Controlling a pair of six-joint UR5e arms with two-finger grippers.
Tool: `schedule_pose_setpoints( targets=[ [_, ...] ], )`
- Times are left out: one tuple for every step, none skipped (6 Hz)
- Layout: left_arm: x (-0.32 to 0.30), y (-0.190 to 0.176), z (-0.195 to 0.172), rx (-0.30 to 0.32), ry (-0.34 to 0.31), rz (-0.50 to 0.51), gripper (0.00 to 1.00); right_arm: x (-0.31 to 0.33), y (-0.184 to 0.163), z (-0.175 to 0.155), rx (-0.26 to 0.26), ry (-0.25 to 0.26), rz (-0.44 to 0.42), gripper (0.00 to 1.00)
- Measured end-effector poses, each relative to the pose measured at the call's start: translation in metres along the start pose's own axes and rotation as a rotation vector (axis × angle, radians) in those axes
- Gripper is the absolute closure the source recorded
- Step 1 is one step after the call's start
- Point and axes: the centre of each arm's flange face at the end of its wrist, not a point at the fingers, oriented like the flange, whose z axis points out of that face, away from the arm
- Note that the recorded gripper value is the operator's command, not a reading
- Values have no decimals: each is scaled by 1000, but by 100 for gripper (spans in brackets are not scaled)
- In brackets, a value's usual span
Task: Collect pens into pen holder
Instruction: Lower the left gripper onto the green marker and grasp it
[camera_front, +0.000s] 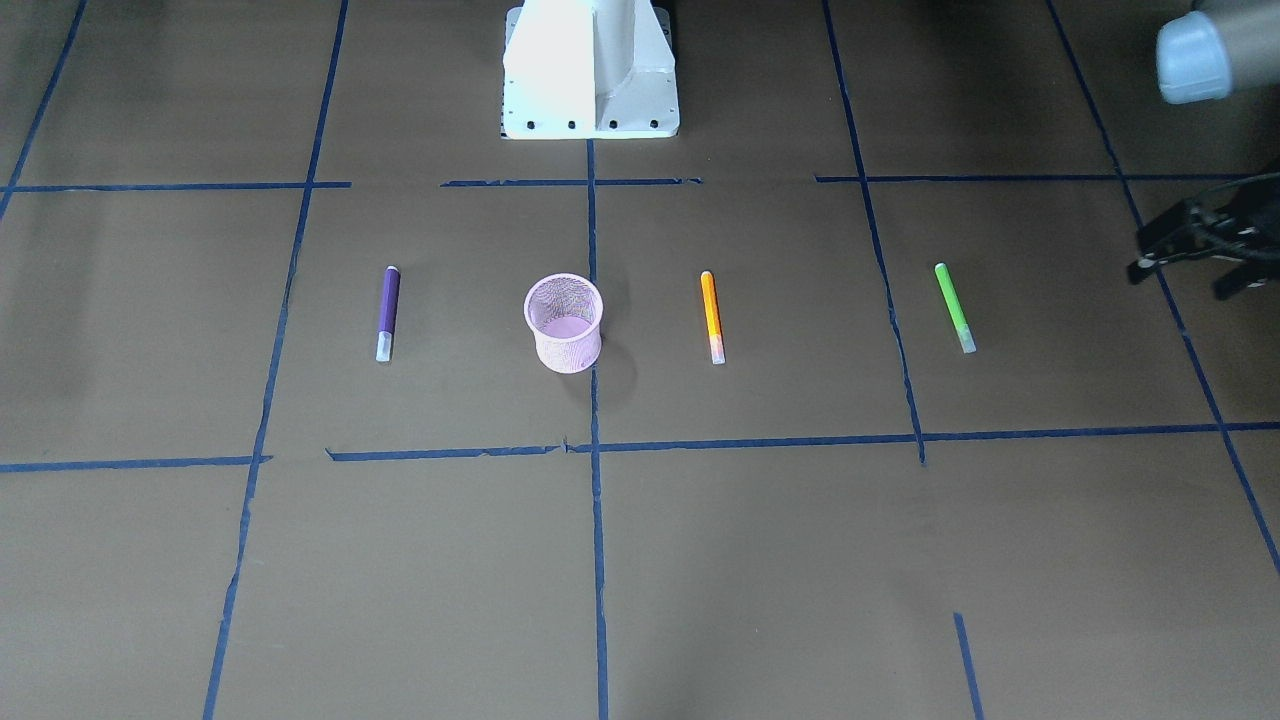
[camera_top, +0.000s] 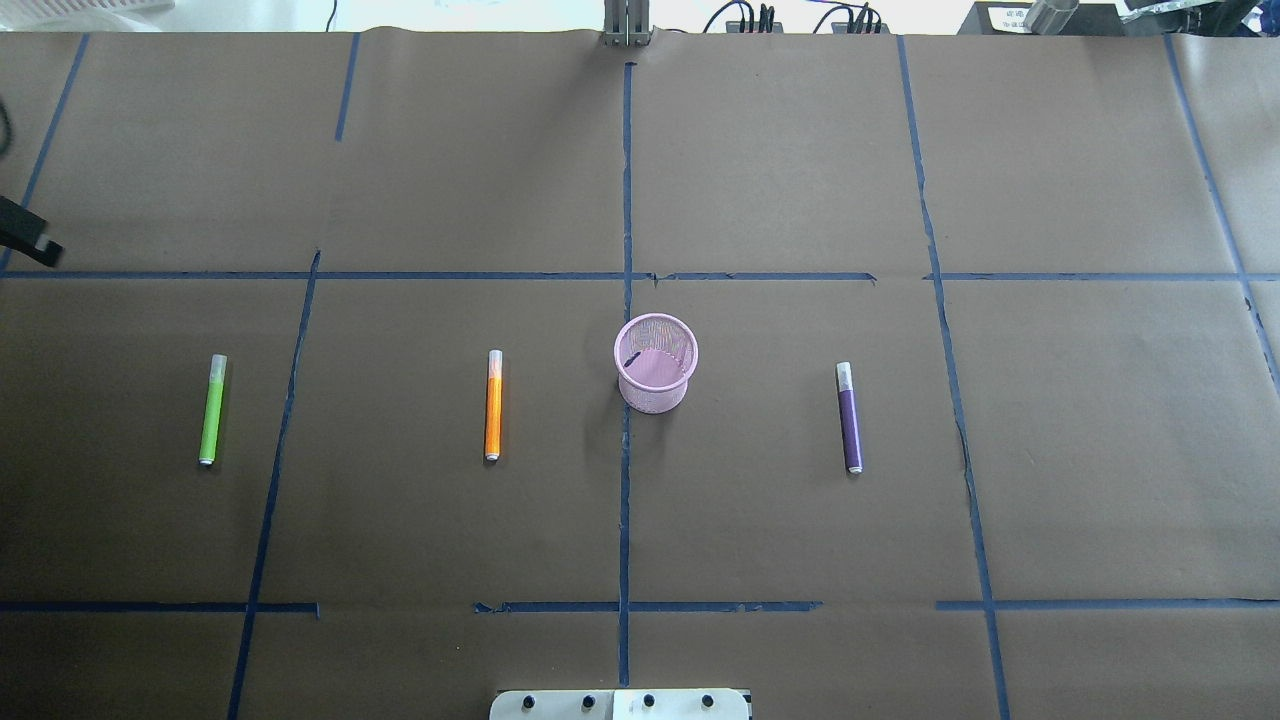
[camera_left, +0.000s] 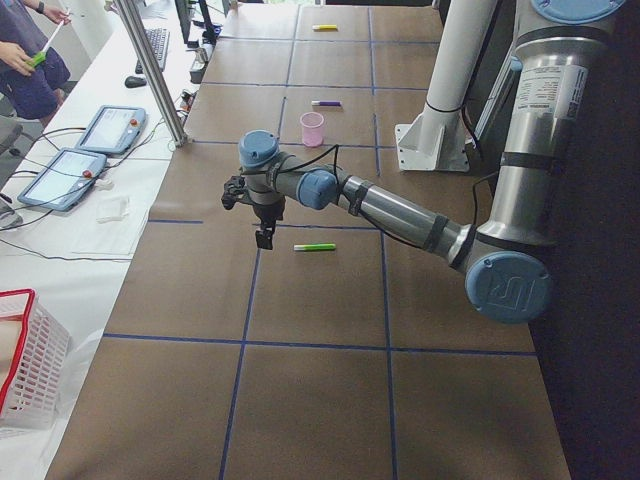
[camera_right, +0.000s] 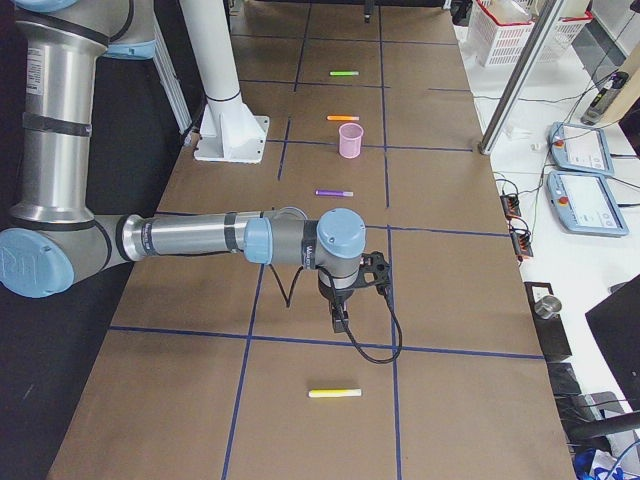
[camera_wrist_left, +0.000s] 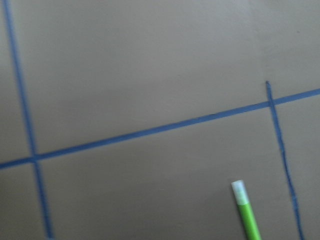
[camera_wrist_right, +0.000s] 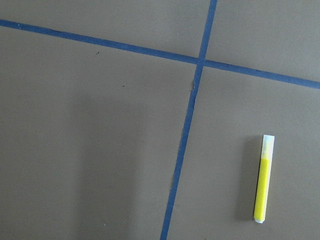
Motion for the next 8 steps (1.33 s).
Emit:
schedule_pose_setpoints(
  targets=[
    [37, 7, 44, 18, -51, -94, 0, 0, 0, 0, 0, 0, 0, 0],
    [62, 15, 83, 43, -50, -157, 0, 0, 0, 0, 0, 0, -1, 0],
    [73, 21, 114, 58, -33, -188, 0, 0, 0, 0, -1, -1, -1, 0],
    [77, 27, 138, 62, -28, -197, 0, 0, 0, 1, -1, -1, 0, 0],
    [80, 31, 151, 55, -28, -194, 3, 1, 1, 1, -2, -1, 1, 0],
    [84, 36, 159, 45, -29, -188, 4, 1, 1, 1, -2, -1, 1, 0],
    [87, 40, 166, 32, -32, -180, 9, 1, 2, 2, -4, -1, 2, 0],
    [88, 42, 171, 24, -35, -177, 20, 2, 3, 2, -5, -1, 4, 0]
  ],
)
